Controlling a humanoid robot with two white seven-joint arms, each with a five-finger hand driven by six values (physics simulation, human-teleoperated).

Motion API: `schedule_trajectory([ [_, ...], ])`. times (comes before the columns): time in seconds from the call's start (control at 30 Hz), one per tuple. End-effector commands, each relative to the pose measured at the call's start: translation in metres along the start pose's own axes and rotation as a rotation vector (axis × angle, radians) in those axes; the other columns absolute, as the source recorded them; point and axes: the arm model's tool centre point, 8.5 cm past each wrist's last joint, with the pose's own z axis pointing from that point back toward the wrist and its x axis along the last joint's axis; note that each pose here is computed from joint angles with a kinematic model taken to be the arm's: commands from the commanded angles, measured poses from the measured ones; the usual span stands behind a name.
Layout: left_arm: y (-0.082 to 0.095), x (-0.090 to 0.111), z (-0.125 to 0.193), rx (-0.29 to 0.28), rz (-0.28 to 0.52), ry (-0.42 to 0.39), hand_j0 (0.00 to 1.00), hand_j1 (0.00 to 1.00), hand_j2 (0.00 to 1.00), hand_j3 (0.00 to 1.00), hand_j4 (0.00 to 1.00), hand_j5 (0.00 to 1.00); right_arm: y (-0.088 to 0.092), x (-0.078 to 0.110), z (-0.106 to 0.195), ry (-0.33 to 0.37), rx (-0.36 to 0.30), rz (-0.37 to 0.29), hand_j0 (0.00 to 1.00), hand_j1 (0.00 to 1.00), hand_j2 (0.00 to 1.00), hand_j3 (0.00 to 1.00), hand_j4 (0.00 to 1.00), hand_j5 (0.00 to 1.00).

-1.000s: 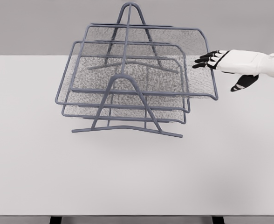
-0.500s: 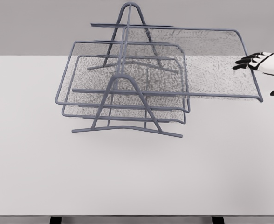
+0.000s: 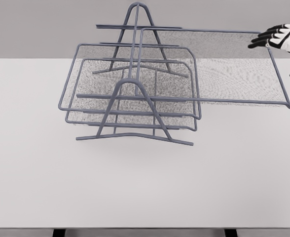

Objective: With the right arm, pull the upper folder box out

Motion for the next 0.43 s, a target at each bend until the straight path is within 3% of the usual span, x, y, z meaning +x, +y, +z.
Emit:
schedule_trajectory([
  [0.0,0.000,0.000,0.000,0.000,0.000,0.000,1.00,1.00,1.00,1.00,1.00,1.00,-0.017,0.026,0.003,-0.085,-0.034,0.013,1.00,1.00,1.00,1.00,1.00,1.00],
  [0.03,0.000,0.000,0.000,0.000,0.000,0.000,1.00,1.00,1.00,1.00,1.00,1.00,-0.012,0.035,-0.005,-0.121,-0.017,0.008,1.00,1.00,1.00,1.00,1.00,1.00],
  [0.17,0.000,0.000,0.000,0.000,0.000,0.000,1.00,1.00,1.00,1.00,1.00,1.00,-0.009,0.055,-0.029,-0.219,-0.052,-0.015,1.00,1.00,1.00,1.00,1.00,1.00],
  [0.23,0.000,0.000,0.000,0.000,0.000,0.000,1.00,1.00,1.00,1.00,1.00,1.00,-0.013,0.069,-0.053,-0.290,-0.105,-0.028,1.00,1.00,1.00,1.00,1.00,1.00],
  [0.3,-0.001,0.002,0.000,-0.003,-0.001,-0.005,1.00,1.00,1.00,1.00,1.00,1.00,-0.006,0.085,-0.078,-0.361,-0.110,-0.052,1.00,1.00,1.00,1.00,1.00,1.00],
  [0.4,0.000,0.000,0.000,-0.001,0.000,-0.001,1.00,1.00,1.00,1.00,1.00,1.00,-0.002,0.091,-0.086,-0.385,-0.108,-0.064,1.00,1.00,1.00,1.00,1.00,1.00],
])
